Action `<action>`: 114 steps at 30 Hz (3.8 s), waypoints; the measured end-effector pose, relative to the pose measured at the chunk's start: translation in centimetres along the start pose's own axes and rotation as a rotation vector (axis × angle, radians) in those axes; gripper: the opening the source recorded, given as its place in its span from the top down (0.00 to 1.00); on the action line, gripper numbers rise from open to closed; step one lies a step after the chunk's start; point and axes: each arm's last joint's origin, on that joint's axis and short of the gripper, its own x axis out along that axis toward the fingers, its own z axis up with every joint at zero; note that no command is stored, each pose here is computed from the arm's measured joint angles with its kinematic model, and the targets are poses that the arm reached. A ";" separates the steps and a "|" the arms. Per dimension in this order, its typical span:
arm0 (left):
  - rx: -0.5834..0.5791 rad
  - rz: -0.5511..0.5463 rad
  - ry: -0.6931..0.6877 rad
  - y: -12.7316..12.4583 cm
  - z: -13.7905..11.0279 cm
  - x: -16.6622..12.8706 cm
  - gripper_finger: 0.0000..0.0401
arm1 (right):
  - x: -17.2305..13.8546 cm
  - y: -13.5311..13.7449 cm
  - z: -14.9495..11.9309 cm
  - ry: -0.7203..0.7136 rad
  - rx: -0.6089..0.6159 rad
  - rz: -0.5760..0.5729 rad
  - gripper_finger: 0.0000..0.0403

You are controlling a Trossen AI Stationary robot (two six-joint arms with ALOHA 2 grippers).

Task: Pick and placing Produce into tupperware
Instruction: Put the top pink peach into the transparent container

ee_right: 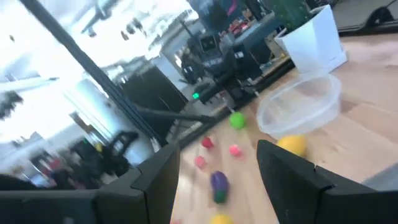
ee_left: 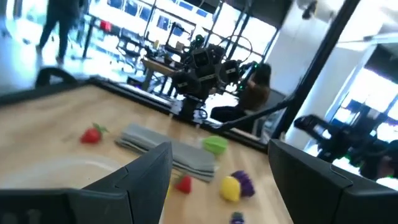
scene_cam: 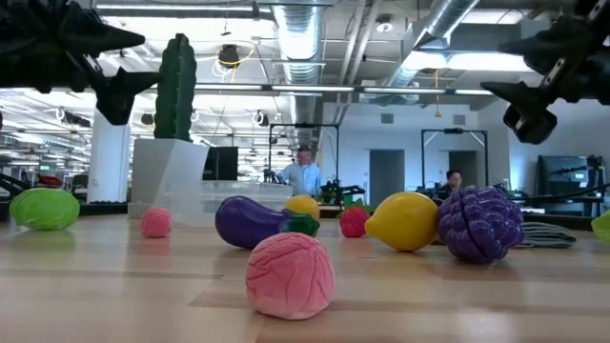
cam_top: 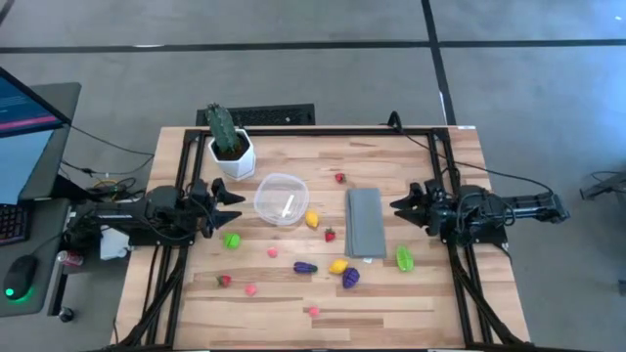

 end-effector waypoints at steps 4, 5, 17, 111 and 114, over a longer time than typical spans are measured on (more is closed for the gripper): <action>-0.050 0.069 -0.037 0.2 0.1 0.0 0.36 | 0.0 0.4 0.8 -0.105 0.095 0.006 0.41; -0.085 0.081 -0.045 0.2 0.1 0.0 0.36 | -0.1 0.4 0.9 -0.126 0.113 0.012 0.41; -0.325 0.190 -0.078 0.7 -0.1 -0.1 0.36 | -0.1 0.1 1.1 -0.200 0.074 -0.090 0.41; -0.045 0.015 0.667 -6.9 1.0 9.1 0.36 | -0.4 1.3 2.3 -0.289 -0.186 -0.058 0.41; 0.010 0.029 0.727 -7.2 1.1 9.7 0.36 | -0.4 1.4 2.4 -0.299 -0.241 -0.060 0.41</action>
